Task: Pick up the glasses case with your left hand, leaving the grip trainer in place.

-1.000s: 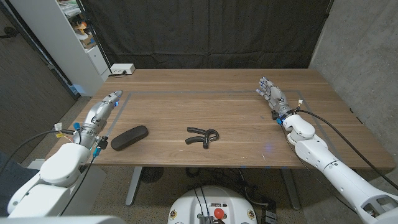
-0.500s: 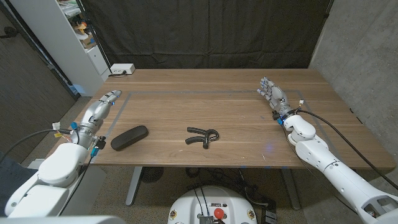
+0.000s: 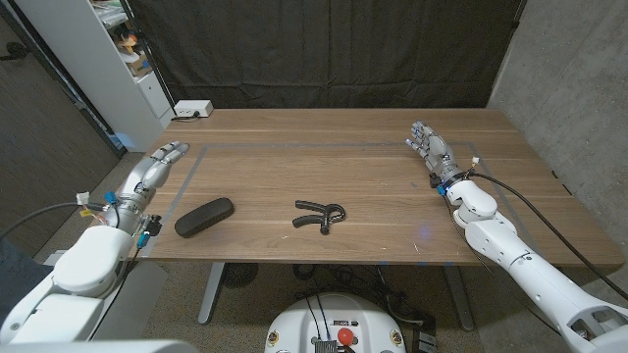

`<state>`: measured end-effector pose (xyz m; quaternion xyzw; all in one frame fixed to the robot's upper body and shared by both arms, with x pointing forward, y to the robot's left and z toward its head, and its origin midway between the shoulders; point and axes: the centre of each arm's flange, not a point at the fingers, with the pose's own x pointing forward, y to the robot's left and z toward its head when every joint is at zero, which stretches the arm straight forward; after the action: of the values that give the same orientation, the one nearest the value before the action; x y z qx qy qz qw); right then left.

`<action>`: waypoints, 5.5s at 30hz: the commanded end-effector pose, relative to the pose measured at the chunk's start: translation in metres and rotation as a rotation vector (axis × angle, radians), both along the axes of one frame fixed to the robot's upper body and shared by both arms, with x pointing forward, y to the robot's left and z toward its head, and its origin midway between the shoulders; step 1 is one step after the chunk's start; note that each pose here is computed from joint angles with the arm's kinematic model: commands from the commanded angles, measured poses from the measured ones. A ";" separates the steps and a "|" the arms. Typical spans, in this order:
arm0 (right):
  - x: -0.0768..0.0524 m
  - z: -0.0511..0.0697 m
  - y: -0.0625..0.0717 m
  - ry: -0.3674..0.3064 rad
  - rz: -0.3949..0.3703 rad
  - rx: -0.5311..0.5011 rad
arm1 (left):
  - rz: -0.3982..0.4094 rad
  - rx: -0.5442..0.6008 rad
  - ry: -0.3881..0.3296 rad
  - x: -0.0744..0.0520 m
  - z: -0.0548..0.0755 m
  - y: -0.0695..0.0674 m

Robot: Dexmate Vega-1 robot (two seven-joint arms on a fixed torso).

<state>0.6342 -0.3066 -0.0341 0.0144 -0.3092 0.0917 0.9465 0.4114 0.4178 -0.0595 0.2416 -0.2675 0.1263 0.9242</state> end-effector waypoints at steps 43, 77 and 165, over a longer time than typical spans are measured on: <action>-0.008 0.005 0.004 -0.015 -0.038 0.003 | 0.229 0.225 0.019 -0.022 0.014 0.010; -0.002 0.011 0.019 -0.020 -0.025 -0.012 | 0.331 0.361 0.079 -0.033 0.009 0.012; -0.012 0.003 -0.001 -0.022 -0.041 -0.002 | 0.615 0.782 0.255 -0.018 0.016 -0.013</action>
<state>0.6225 -0.3058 -0.0326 0.0059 -0.3184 0.0733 0.9451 0.3831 0.4098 -0.0393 0.6488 -0.0991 0.2624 0.7074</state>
